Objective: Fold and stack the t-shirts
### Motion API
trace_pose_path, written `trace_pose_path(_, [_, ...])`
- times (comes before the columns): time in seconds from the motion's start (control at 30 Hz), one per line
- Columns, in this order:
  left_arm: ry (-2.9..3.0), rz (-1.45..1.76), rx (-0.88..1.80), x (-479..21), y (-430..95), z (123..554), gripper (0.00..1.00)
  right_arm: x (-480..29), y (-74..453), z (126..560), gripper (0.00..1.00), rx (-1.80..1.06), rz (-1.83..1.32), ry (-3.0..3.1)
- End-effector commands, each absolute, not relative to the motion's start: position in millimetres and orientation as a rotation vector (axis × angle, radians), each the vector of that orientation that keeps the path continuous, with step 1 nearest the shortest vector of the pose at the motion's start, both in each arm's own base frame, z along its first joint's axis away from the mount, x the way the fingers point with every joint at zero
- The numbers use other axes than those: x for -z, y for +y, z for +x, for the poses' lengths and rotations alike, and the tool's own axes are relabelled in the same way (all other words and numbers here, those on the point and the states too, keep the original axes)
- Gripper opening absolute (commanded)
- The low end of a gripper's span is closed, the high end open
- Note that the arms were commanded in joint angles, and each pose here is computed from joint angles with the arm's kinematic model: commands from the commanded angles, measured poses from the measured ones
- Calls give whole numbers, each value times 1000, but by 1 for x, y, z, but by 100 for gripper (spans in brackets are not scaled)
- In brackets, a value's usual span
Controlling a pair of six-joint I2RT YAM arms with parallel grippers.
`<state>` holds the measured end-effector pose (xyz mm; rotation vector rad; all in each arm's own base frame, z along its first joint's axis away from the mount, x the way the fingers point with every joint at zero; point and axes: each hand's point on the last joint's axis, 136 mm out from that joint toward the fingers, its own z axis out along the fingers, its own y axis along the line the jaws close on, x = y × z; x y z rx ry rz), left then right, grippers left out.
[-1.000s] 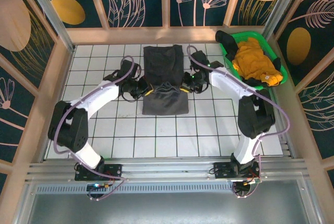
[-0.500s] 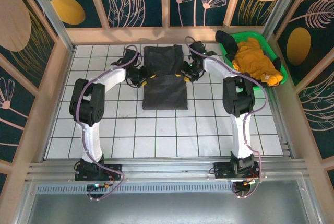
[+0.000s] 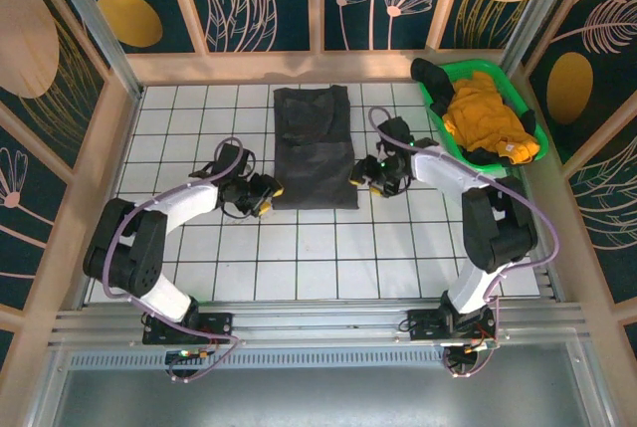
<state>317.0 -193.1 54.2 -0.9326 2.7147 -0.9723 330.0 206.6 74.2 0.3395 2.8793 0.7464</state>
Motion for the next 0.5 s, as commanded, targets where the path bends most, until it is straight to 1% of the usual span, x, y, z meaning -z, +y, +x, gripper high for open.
trace_pose_path(0.0, [2704,-976,1050,-51,-208,318,49,-63,218,319,56,-817,409,2881])
trace_pose_path(0.2, [2749,-1004,984,-27,-206,314,44,-38,225,308,55,-791,445,2956])
trace_pose_path(0.33, [2760,-995,972,-24,-207,315,40,-33,229,309,52,-814,458,2965])
trace_pose_path(0.37, [2783,-1006,943,-14,-206,314,40,-31,231,309,51,-817,458,2972])
trace_pose_path(0.47, [2790,-995,893,-17,-202,315,39,-28,232,308,51,-793,464,2996])
